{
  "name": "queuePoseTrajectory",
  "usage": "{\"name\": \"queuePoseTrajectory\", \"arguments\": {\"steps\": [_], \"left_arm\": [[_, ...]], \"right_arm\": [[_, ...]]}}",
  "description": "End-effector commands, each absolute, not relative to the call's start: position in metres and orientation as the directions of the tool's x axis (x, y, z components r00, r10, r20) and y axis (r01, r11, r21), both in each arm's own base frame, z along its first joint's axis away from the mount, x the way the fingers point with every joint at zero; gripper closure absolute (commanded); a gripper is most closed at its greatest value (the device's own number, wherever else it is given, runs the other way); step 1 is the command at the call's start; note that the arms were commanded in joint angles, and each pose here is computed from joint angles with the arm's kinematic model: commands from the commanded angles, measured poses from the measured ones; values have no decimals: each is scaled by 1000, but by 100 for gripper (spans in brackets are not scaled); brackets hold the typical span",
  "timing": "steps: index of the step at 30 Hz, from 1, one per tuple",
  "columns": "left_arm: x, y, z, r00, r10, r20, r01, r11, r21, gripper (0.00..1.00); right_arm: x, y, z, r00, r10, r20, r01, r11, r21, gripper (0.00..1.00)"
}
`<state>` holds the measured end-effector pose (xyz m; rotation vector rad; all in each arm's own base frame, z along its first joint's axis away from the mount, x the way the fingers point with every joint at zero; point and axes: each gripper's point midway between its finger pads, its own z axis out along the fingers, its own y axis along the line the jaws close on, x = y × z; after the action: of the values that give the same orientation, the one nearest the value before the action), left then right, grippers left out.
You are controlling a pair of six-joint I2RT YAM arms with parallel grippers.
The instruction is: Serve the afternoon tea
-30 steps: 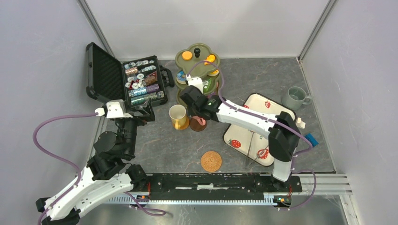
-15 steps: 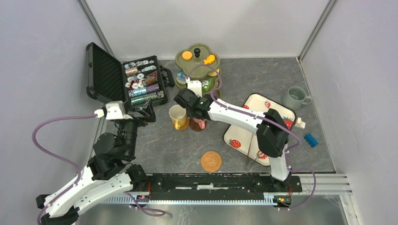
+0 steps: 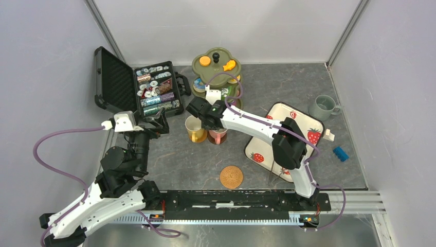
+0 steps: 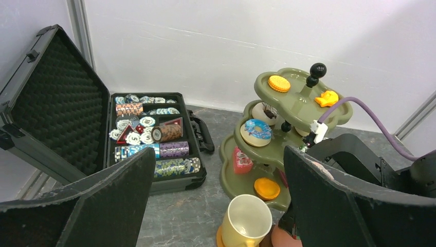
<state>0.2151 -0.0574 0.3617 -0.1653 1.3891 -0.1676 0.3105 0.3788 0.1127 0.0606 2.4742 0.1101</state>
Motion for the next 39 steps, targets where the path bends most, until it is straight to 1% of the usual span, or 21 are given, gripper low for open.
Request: {"name": "queuePoseTrajectory", "arguments": {"steps": [1,29,30,33,39], "left_arm": [[214,-52,366,192,-207,-959,3,978,-210,0],[209,-46,369,206,-207,-956,-3,977,-212,0],[209,-46,370,207,-209,-956,-3,977,-214,0],[208,-46,370,209,-211,-955,1,976,-216,0],[207,-46,371,211,-214,-954,5,976,-218,0]], "right_arm": [[329,389,143,-725,150,-673,59,986,156,100],[332,398,119,-743,105,-661,27,991,127,100],[331,398,117,-745,103,-658,27,992,126,99],[331,397,115,-748,94,-657,21,993,119,93],[327,394,113,-753,85,-653,16,994,111,91]]}}
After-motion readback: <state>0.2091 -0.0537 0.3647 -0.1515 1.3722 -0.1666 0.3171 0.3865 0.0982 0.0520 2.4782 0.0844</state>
